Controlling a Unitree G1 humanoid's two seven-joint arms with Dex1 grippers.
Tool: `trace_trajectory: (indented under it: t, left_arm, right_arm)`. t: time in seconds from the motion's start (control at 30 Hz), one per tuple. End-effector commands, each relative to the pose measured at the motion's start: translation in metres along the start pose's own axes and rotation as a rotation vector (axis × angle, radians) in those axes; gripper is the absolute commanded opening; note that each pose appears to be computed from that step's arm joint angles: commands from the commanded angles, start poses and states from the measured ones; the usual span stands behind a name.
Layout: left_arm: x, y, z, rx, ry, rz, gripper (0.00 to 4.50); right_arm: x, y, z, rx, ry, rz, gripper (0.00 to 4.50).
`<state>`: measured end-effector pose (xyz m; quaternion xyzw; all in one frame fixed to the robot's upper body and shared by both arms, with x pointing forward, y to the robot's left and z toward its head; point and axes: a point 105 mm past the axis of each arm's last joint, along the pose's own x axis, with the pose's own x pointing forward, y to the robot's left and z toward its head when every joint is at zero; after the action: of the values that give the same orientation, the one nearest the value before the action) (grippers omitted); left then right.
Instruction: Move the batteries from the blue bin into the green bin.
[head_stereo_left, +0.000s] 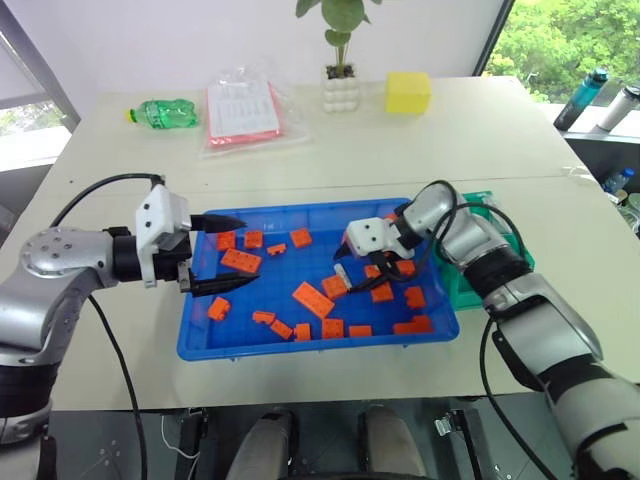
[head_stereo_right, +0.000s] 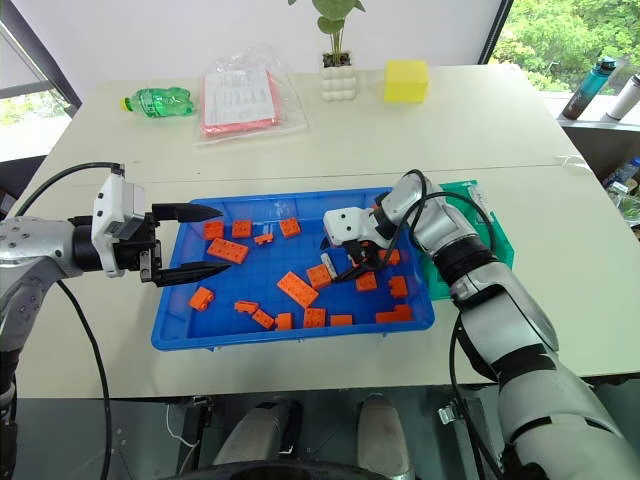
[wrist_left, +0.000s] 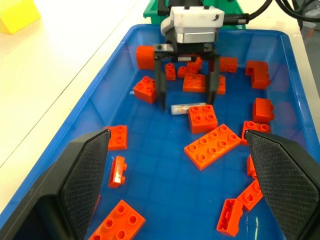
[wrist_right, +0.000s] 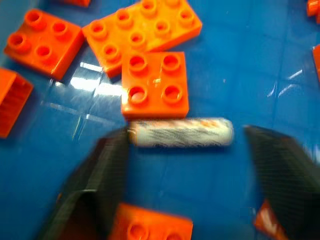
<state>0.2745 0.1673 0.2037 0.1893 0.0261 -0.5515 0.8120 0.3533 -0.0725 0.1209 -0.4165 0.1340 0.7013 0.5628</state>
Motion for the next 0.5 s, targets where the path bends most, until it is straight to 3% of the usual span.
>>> trace_trajectory:
  t: [0.03,0.23,0.37,0.5]
  left_arm:
    - [-0.002,0.000,0.011,0.040,-0.020,0.003,4.50]
    - [0.006,0.001,0.010,0.030,-0.043,-0.015,4.50]
    - [0.015,-0.002,0.006,0.009,-0.067,-0.041,4.50]
    - [0.019,-0.004,0.003,-0.002,-0.081,-0.057,4.50]
  right_arm:
    - [-0.004,-0.002,0.007,-0.011,-0.027,-0.031,2.28]
    - [-0.031,0.002,0.014,0.012,-0.068,-0.139,2.28]
    - [-0.102,0.004,0.031,0.158,-0.166,-0.394,2.28]
    - [-0.154,0.024,0.023,0.287,-0.147,-0.574,2.28]
